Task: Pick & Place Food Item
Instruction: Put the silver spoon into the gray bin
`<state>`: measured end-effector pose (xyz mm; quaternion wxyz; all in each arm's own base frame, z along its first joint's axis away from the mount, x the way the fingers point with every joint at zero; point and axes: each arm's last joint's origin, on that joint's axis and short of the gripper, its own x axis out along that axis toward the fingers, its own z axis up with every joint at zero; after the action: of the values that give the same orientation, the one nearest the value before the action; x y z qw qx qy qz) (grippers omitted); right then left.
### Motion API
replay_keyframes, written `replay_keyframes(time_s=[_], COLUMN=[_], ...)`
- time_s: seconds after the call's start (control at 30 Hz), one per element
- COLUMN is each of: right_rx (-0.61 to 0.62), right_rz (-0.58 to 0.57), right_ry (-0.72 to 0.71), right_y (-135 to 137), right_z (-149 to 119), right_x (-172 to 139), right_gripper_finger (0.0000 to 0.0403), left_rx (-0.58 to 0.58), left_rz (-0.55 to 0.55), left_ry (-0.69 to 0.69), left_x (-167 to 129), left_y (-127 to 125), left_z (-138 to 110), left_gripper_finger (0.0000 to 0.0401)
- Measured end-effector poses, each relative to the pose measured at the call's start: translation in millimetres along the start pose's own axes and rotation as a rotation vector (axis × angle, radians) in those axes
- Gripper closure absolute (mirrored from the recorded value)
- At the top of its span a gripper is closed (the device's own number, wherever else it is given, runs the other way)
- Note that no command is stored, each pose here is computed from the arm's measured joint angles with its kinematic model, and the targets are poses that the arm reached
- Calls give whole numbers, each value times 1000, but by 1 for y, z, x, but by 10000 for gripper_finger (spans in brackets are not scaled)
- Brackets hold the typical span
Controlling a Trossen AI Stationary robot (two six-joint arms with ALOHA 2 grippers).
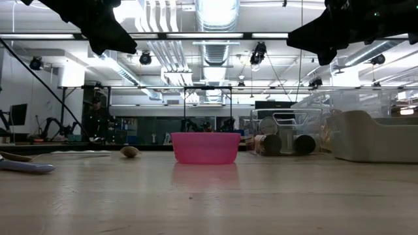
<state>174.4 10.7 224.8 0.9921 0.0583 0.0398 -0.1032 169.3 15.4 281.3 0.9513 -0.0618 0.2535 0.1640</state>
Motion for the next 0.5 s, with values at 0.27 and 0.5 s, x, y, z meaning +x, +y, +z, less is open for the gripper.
replay_keyframes(time_s=[0.27, 0.5], right_rx=[0, 0], right_rz=[0, 0], right_ry=[0, 0], right_y=[0, 0], right_z=[0, 0], right_x=[0, 0], right_gripper_finger=[293, 293], left_rx=[0, -129], left_rz=[0, -7], left_ry=[0, -30], left_x=[0, 0], left_y=[0, -1], left_z=[0, 3], left_gripper_finger=[272, 272])
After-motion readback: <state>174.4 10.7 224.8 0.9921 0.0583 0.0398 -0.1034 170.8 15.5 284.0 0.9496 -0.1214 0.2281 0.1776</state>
